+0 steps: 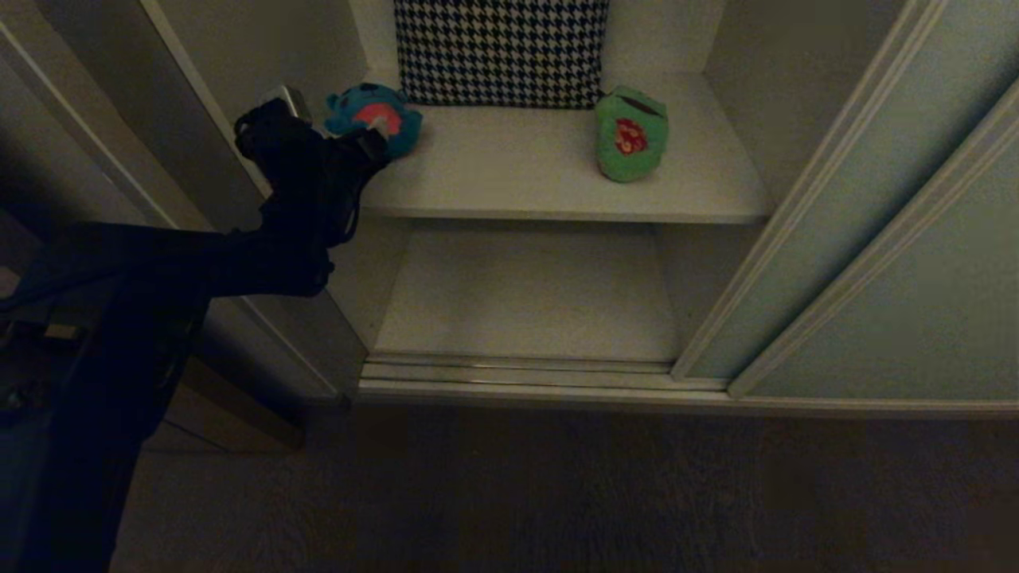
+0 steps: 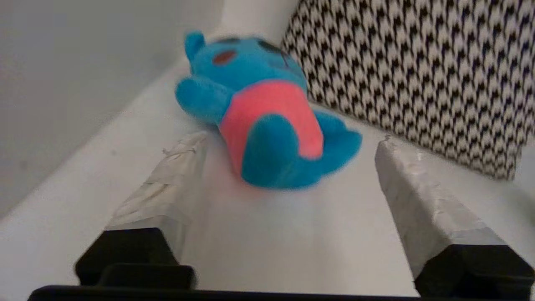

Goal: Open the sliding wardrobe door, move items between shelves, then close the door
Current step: Place the blue doll on the lower shelf

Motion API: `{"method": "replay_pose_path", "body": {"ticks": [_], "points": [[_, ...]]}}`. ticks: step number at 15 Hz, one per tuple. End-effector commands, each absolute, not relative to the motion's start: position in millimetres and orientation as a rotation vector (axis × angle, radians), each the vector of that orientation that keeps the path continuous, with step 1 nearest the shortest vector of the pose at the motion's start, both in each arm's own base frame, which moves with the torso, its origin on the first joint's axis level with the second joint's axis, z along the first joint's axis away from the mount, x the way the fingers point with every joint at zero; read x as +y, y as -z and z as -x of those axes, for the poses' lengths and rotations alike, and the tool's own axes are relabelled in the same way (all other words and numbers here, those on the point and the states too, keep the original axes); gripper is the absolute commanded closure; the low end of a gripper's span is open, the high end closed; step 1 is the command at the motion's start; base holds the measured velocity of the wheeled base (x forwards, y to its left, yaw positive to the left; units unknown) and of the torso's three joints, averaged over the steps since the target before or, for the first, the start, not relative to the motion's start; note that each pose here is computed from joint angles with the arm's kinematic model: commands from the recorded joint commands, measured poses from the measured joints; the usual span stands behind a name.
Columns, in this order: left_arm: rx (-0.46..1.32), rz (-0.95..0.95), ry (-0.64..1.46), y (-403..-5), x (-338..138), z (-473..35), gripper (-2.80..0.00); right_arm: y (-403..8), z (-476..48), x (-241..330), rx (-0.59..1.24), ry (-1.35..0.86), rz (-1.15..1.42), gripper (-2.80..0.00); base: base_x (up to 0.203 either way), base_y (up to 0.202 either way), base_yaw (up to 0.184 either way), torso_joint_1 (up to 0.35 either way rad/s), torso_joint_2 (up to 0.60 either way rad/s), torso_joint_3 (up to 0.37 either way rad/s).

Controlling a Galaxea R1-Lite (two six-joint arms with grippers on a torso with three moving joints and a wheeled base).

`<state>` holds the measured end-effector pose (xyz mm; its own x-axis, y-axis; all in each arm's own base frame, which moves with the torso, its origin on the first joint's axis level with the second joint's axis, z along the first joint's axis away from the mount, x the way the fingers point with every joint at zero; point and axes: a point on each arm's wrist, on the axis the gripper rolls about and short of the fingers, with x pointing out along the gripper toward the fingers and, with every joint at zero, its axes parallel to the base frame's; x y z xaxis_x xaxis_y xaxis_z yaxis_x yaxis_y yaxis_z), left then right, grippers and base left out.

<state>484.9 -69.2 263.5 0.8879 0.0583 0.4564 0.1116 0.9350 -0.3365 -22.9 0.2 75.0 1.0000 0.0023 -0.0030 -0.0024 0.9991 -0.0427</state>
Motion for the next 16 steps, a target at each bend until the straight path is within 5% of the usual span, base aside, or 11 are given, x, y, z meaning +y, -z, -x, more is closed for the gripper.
{"method": "replay_pose_path", "body": {"ticks": [1,16], "points": [[-0.482,0.368,0.023,-257,-69,-488,-2.8,-75,23,0,0.005,-0.003,0.044,0.0,0.0,0.0,0.0,0.0,0.0,0.0],[-0.474,0.384,0.063,-253,-85,-488,-2.8,-75,23,0,0.003,-0.003,0.043,0.0,0.0,0.0,0.0,0.0,0.0,0.0]]}}
